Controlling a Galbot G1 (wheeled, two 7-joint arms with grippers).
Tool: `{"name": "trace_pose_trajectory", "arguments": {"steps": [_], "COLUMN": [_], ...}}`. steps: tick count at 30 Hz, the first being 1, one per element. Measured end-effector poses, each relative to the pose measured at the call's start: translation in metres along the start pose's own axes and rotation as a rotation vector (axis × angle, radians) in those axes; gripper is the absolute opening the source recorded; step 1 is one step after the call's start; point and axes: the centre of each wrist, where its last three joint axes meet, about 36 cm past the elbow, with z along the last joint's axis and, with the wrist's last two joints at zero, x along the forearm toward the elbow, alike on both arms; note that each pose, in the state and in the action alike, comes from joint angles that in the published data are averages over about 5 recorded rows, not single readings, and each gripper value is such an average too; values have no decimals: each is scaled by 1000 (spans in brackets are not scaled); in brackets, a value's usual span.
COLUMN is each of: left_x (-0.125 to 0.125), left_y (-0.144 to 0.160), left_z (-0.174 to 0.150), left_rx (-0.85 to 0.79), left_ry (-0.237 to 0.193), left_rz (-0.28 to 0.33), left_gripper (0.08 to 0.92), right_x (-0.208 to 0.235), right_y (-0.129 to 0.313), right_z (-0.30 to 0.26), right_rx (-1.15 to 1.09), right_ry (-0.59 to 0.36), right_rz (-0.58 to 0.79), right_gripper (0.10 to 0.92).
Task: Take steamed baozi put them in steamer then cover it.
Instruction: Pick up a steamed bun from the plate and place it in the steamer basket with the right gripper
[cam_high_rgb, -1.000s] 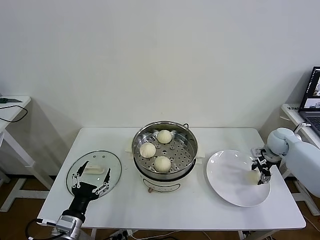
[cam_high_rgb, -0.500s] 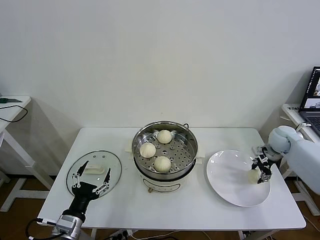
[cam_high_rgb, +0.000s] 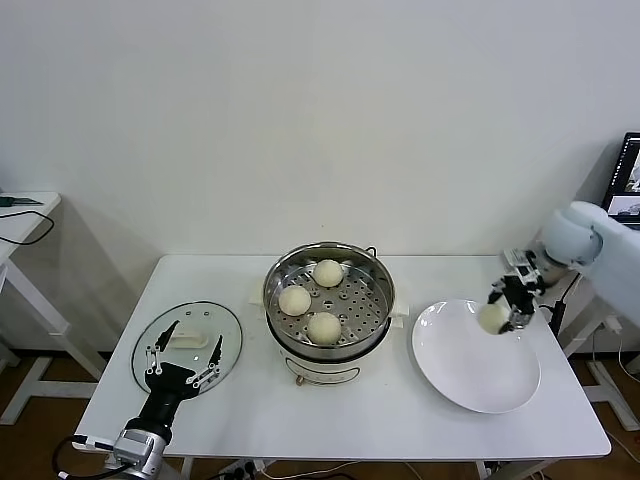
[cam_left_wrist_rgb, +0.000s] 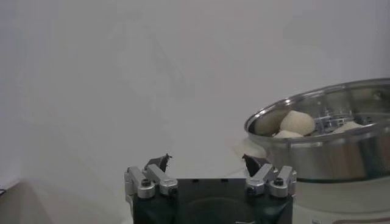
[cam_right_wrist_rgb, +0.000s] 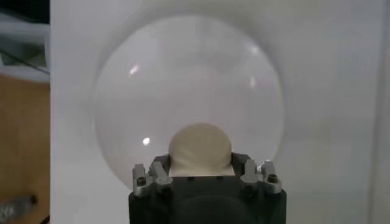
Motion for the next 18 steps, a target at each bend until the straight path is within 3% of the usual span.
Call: {"name": "trace_pose_trajectory", "arguments": {"steps": [9,18], "left_x": [-3,-6], "left_y": [7,15], "left_z": [-3,-4], "left_rx": [-12,-14], "left_ry": [-23,-36], "left_rz": [3,-4], "left_gripper": [823,823], "right_x": [50,59], "right_y": [-12,-35], "right_z": [-79,-165], "right_rx": [37,79], "right_ry": [-53,-64], "right_rz": [12,-5], "right_gripper": [687,687]}}
